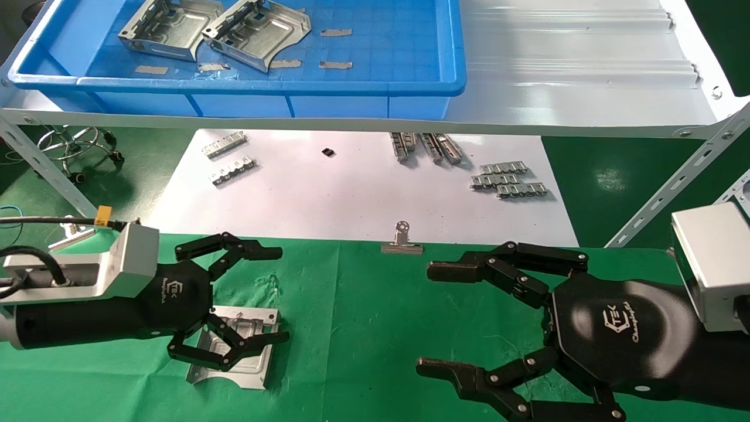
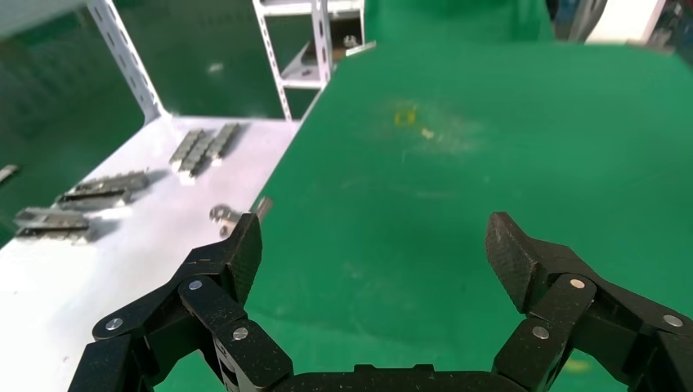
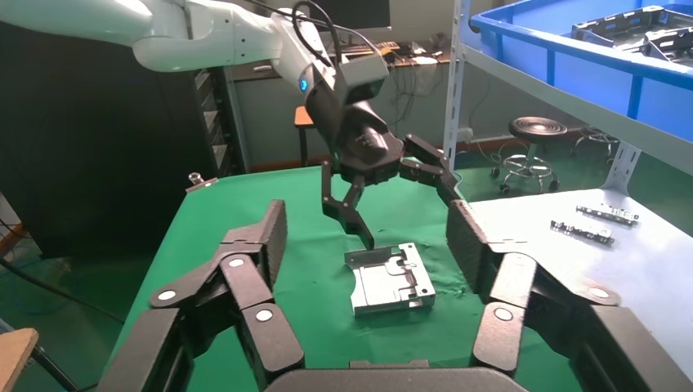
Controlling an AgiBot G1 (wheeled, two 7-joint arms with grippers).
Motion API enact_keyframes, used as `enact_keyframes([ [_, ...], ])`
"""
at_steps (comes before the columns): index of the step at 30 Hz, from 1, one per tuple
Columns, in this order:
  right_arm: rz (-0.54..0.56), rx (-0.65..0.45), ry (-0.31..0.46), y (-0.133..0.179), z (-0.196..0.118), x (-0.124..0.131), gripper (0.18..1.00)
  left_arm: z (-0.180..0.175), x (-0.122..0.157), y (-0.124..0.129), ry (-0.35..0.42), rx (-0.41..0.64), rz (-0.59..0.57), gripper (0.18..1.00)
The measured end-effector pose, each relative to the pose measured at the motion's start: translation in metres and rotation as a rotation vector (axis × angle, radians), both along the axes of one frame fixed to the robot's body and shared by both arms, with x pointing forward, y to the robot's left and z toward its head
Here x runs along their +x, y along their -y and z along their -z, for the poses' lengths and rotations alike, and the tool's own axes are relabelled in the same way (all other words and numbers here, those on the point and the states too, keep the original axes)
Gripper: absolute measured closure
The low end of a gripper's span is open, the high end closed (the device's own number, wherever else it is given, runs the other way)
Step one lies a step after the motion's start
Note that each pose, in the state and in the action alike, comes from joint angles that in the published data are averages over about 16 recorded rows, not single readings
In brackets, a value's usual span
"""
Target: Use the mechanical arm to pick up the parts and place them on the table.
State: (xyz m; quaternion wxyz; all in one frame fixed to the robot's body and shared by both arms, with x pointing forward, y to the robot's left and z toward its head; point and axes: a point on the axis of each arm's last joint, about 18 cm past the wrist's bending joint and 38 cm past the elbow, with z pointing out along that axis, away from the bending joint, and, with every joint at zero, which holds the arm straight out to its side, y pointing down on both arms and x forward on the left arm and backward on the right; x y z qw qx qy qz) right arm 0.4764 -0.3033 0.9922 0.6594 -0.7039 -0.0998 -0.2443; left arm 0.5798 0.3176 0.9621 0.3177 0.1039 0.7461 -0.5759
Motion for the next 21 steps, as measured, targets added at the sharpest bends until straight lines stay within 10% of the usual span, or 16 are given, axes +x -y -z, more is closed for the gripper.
enact_keyframes([
  [21, 0.000, 0.000, 0.000, 0.000, 0.000, 0.000, 0.206, -0.022, -0.070, 0.013, -0.072, -0.138, 0.104, 0.184],
])
